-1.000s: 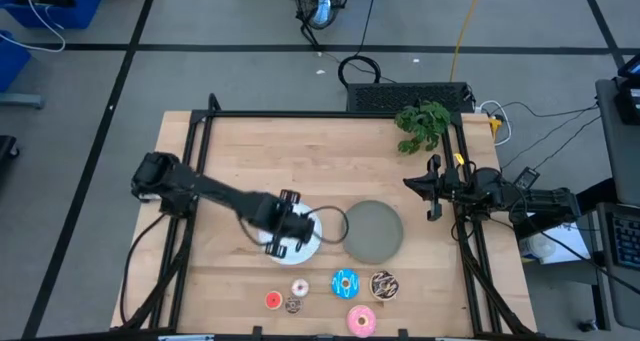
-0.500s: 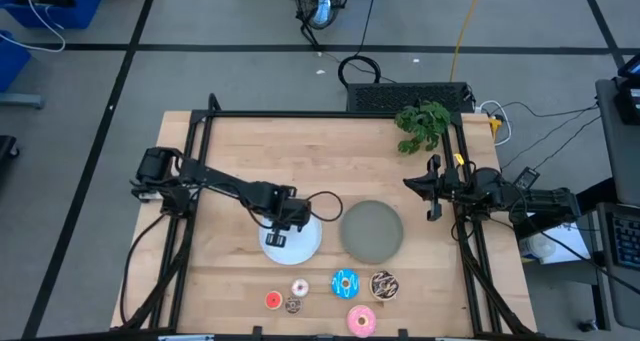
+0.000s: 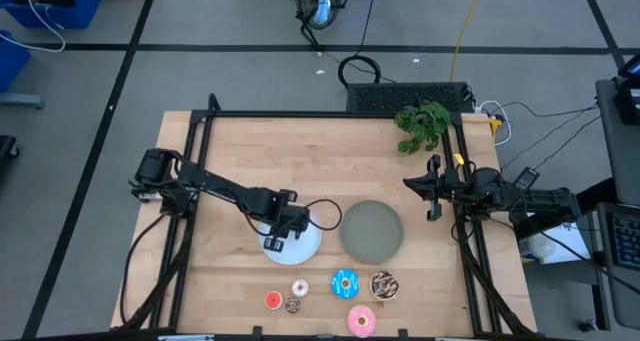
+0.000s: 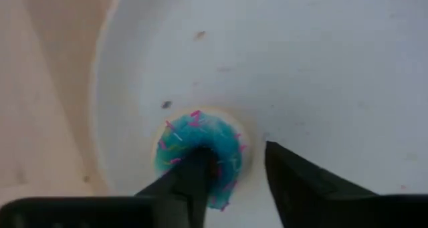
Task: Pick & Place donuts
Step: Put the small blue doughnut on the white plate, then put the small orange doughnut on the white plate
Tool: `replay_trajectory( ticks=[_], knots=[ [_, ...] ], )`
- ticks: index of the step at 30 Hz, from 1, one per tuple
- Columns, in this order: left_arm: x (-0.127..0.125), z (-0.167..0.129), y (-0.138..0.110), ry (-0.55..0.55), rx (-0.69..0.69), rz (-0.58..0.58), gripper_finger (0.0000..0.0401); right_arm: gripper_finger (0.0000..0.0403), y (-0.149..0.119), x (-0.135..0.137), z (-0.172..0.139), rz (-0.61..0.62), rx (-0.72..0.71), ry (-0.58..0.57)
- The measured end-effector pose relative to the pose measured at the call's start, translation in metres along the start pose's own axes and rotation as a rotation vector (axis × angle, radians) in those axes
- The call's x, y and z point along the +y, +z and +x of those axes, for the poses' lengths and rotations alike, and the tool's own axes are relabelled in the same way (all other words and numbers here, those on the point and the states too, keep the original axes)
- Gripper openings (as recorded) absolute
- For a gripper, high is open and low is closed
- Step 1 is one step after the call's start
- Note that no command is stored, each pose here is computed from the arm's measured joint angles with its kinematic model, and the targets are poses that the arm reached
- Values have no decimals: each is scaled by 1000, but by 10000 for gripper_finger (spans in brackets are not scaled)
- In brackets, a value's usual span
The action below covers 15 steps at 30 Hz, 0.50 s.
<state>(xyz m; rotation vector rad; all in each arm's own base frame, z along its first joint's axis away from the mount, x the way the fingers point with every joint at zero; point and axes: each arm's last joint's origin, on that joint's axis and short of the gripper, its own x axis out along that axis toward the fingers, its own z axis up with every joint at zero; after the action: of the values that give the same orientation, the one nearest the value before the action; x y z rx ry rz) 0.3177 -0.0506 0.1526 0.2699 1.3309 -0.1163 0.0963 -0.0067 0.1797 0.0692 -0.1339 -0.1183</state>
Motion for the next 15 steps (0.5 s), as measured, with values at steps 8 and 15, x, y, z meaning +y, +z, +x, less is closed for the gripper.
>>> replay_trajectory(
  ticks=[8,15],
  knots=[
    [2,-10,10,20,-19,-34,236,0,0,0,0,0,0,0],
    [-2,-30,24,28,-33,-8,250,0,0,0,0,0,0,0]
  ],
)
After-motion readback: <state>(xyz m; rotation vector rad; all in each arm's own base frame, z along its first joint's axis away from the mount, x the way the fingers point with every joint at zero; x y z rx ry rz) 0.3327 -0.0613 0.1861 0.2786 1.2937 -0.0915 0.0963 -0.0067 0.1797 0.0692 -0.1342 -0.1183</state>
